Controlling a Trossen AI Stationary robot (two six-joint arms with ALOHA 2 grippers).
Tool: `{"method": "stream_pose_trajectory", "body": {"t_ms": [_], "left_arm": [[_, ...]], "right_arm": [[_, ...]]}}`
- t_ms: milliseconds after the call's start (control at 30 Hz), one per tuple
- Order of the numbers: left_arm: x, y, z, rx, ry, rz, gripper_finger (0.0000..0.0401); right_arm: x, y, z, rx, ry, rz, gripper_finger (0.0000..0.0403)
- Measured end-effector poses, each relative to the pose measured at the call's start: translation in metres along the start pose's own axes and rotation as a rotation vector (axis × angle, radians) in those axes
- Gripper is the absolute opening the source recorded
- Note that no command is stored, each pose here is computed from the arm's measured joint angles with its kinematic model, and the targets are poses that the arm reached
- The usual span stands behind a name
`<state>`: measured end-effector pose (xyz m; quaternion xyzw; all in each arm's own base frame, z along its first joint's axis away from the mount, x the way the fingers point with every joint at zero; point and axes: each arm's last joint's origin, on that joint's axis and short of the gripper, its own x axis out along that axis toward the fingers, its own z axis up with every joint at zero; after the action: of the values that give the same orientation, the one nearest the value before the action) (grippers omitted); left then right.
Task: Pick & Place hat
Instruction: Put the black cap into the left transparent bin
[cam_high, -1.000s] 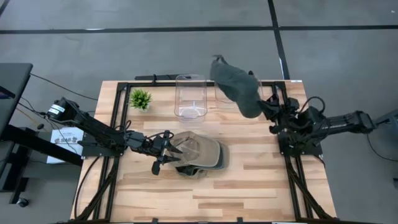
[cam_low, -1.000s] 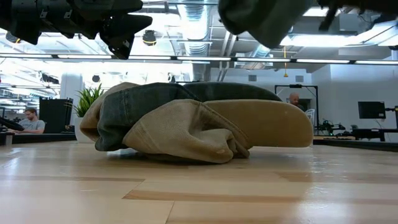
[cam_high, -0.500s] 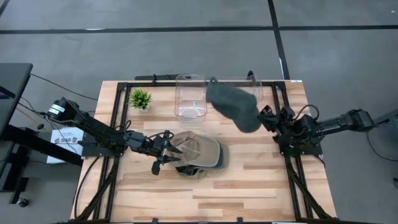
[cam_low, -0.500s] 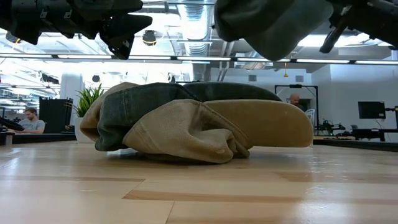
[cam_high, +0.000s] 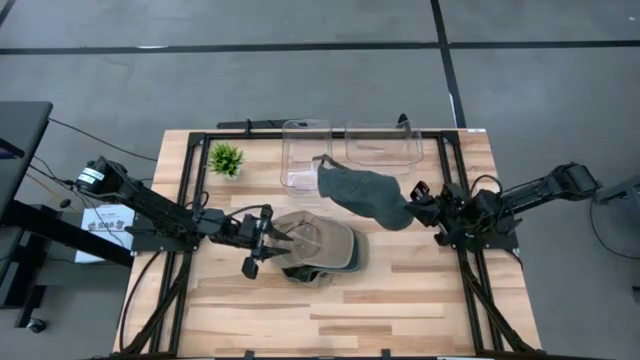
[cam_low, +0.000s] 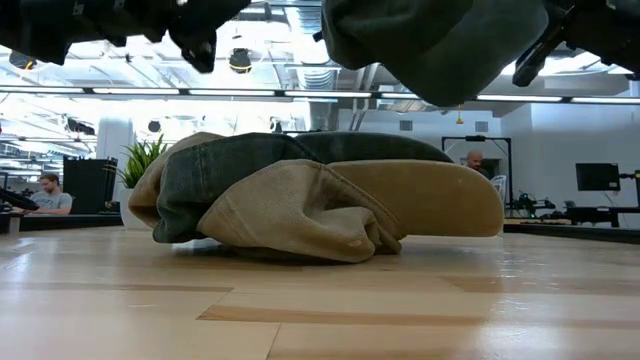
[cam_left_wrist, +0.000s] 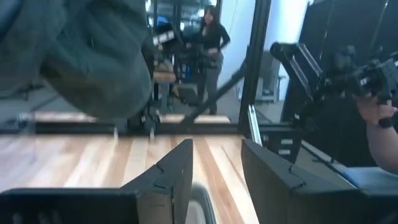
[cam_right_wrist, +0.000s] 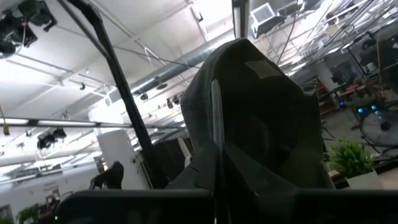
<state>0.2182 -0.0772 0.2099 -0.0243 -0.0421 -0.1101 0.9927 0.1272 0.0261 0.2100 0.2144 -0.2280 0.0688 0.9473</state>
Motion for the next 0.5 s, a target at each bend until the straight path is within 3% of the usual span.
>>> {"method": "stream_pose_trajectory", "body": {"t_ms": [233,500], "left_arm": [[0.011,-0.002,0.009,0.042,-0.049,0.0,0.0134],[0.058,-0.007,-0.006,0.102,0.025,0.037,0.0134]], "right_arm": [[0.004,0.001,-0.007,-0.025,0.012,0.011,0.0004],[0.007,0.007,-0.013,-0.044,-0.004,0.065,0.0004]]}}
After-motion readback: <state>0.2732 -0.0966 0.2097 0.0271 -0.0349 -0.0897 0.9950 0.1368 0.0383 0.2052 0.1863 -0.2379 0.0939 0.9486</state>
